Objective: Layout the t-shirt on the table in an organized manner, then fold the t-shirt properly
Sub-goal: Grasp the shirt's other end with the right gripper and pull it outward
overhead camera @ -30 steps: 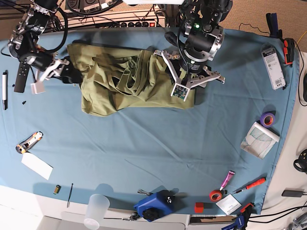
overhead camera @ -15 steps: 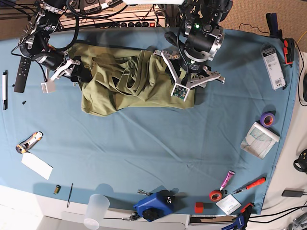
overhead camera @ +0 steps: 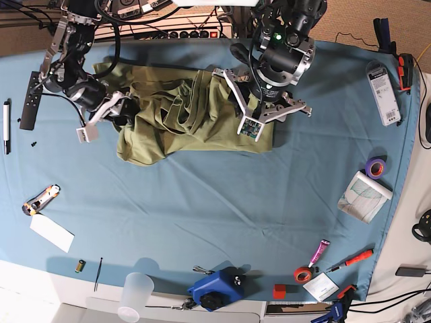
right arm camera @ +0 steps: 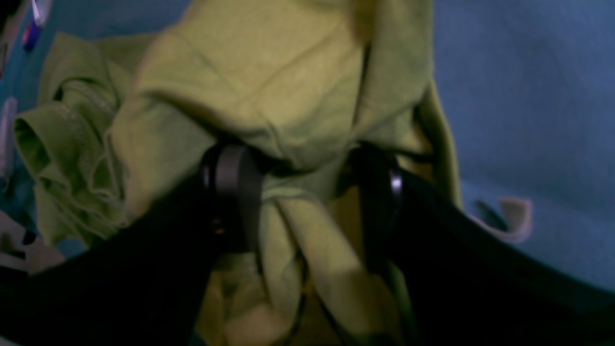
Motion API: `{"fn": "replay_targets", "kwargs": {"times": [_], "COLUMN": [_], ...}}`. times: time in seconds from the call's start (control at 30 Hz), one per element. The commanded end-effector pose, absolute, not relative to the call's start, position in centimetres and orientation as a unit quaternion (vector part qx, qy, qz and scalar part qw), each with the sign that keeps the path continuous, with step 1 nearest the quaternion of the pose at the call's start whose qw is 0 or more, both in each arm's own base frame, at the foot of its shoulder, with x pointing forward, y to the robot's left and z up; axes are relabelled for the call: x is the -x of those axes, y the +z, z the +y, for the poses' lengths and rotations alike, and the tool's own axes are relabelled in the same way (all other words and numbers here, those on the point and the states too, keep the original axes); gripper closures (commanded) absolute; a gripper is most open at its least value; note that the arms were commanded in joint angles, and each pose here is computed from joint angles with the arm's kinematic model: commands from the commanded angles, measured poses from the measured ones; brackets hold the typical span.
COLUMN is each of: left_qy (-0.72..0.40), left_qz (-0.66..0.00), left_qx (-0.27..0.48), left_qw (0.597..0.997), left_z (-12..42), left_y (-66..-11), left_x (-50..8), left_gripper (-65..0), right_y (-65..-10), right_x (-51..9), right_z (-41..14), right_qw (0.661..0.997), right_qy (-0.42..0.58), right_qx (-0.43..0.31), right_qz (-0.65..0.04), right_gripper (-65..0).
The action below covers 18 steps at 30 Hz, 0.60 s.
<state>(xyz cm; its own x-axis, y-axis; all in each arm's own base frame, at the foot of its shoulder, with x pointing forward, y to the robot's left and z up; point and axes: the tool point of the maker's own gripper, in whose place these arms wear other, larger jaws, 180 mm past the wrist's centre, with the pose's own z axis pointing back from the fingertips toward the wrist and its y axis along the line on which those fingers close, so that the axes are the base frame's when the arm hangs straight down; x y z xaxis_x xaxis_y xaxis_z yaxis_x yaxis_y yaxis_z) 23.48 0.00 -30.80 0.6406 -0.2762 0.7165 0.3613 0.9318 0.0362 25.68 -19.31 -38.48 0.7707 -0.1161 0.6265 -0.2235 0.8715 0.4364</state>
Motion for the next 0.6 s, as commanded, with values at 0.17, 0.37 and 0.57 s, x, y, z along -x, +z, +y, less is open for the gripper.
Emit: {"fn": "replay_targets", "kwargs": {"times": [0.17,0.37,0.57], "left_qy": [-0.171,-0.17,-0.17], "left_qz": [-0.407,-0.415,-0.414], "left_qx": [0.06,0.062,0.062], "left_qw": [0.895,0.892,0.892], "left_z": [-0.2,-0.3,-0.3], "left_y": [-29.7,-29.5,-29.5], "left_x": [-24.0,-24.2,-24.2], "left_gripper": [-21.5,-21.5,-21.5], "right_y": [-38.5,-38.7,-37.1], "right_x": [-25.6,-25.3,-25.9], "right_z": [-19.9,-20.0,-22.0], "right_qw": [0.916,0.919,0.915], "right_qy": [0.042,0.053,0.037], "right_qx": [-0.237,-0.23,-0.206], "right_qz": [-0.321,-0.315,-0.346], "right_gripper": [-6.2,0.0,0.0]}}
